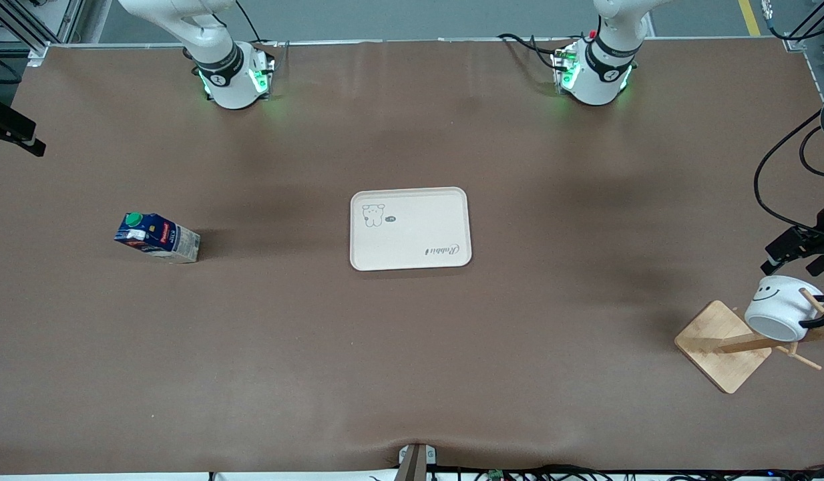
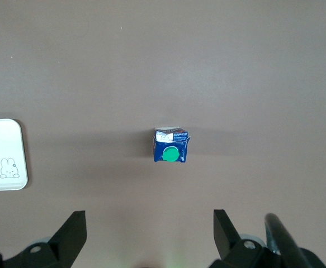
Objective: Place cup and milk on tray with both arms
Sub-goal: 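Lower the left gripper and grasp the white mug's rim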
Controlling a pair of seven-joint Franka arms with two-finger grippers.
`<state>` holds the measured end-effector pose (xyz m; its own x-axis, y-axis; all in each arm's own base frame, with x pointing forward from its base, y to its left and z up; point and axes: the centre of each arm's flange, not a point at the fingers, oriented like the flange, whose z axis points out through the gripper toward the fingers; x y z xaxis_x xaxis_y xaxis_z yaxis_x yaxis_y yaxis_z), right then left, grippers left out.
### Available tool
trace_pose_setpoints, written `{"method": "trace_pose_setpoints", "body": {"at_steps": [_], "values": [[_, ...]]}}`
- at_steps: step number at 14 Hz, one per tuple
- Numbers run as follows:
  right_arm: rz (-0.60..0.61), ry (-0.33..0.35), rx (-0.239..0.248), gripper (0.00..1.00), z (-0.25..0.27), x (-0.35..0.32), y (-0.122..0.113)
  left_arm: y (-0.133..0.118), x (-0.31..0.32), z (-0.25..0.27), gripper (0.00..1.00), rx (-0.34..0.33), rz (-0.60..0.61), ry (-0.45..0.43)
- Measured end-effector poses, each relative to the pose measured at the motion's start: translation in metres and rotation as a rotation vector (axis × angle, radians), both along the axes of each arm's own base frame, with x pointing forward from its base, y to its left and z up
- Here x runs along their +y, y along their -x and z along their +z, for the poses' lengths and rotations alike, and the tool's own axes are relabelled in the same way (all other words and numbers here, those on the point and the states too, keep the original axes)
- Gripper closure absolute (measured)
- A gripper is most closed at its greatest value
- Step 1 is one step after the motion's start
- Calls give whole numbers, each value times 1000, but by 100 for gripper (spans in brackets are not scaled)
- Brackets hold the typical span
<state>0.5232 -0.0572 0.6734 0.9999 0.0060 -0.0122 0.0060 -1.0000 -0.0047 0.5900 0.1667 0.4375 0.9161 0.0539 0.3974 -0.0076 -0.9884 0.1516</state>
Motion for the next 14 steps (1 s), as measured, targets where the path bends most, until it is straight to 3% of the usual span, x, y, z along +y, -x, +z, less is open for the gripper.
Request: {"method": "trace_pose_setpoints", "body": {"at_steps": [7,8,9,14], "values": [[-4,0,0,0,0,-2,0,-11,5,-20,0,-51,-93,5],[-5,0,0,0,0,-3,0,-13,5,-22,6,-51,-98,6],[-6,0,0,0,0,-3,0,-15,4,-24,6,-50,-103,7],[-7,0,0,0,0,-4,0,-22,-9,-24,57,-58,-148,0]]}}
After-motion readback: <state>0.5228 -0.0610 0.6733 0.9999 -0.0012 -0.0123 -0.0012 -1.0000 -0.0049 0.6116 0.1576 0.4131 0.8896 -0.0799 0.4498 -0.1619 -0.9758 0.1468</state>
